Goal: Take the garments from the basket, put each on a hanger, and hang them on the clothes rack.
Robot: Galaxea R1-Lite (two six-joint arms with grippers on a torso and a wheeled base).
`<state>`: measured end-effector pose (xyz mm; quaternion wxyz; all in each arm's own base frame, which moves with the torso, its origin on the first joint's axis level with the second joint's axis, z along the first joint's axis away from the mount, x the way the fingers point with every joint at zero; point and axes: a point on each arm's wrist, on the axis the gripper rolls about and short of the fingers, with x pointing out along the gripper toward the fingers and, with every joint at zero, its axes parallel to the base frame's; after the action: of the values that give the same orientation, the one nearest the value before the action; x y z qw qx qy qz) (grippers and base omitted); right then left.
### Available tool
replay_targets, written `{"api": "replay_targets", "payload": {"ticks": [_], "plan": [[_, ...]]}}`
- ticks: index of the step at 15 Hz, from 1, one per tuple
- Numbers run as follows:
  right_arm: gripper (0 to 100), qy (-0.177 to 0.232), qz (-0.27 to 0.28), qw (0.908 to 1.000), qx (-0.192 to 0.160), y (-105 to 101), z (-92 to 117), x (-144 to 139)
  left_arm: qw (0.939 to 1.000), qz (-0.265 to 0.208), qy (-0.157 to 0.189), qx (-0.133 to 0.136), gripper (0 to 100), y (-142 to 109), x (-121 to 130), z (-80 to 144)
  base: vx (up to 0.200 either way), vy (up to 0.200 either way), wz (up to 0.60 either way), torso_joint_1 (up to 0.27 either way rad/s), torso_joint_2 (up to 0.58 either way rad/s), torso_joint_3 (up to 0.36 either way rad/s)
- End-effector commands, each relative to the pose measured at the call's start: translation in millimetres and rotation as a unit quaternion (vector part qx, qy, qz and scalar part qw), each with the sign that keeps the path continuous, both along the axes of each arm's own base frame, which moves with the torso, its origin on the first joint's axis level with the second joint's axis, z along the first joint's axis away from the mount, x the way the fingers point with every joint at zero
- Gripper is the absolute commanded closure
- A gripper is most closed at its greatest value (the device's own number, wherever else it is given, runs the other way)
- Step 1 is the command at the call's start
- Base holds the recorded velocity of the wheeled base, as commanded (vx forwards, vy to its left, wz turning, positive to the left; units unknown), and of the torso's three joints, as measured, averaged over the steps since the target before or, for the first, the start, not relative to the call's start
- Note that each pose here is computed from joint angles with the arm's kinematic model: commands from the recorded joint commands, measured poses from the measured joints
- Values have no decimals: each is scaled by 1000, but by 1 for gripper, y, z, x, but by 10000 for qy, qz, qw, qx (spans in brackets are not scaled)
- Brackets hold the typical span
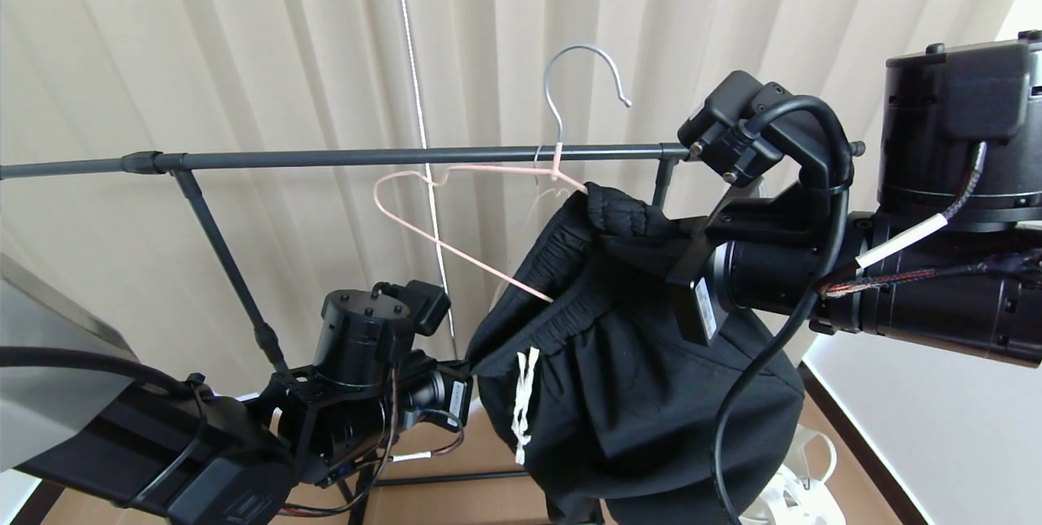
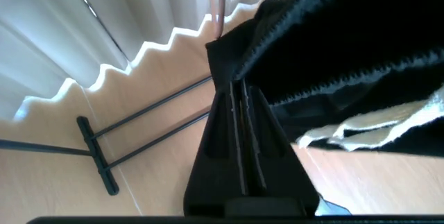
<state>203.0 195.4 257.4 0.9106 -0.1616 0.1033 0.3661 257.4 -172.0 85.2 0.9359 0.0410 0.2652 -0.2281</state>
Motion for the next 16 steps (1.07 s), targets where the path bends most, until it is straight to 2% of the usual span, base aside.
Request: {"api": "replay_targets", "payload": {"ticks": [1, 4, 5, 8, 10, 13, 14, 16], "plan": [[100, 48, -41, 10000, 33, -4, -1, -2, 10000, 45, -45, -33, 100, 2, 1, 3, 0, 0, 0, 0, 0, 0], [100, 139, -124, 9998, 90, -16, -11, -5, 9989, 271, -316, -193, 100, 15, 7, 21, 0, 0, 0, 0, 0, 0], [100, 125, -155, 9993, 305, -23, -17, -6, 9980, 405, -425, -247, 100, 22, 12, 28, 0, 0, 0, 0, 0, 0], [100, 227, -174, 9980, 557, -37, -38, -9, 9956, 669, -580, -314, 100, 35, 22, 37, 0, 0, 0, 0, 0, 0], [100, 188, -95, 9966, 802, -39, -41, -10, 9960, 617, -561, -334, 100, 33, 21, 37, 0, 0, 0, 0, 0, 0], [100, 160, -105, 9962, 851, -39, -39, -10, 9965, 451, -541, -456, 100, 22, 16, 39, 0, 0, 0, 0, 0, 0], [100, 148, -103, 9961, 861, -39, -38, -10, 9968, 399, -516, -468, 0, 20, 15, 38, 0, 0, 0, 0, 0, 0], [100, 139, -133, 9961, 866, -40, -38, -8, 9972, 262, -472, -521, 0, 19, 13, 38, 0, 0, 0, 0, 0, 0]]}}
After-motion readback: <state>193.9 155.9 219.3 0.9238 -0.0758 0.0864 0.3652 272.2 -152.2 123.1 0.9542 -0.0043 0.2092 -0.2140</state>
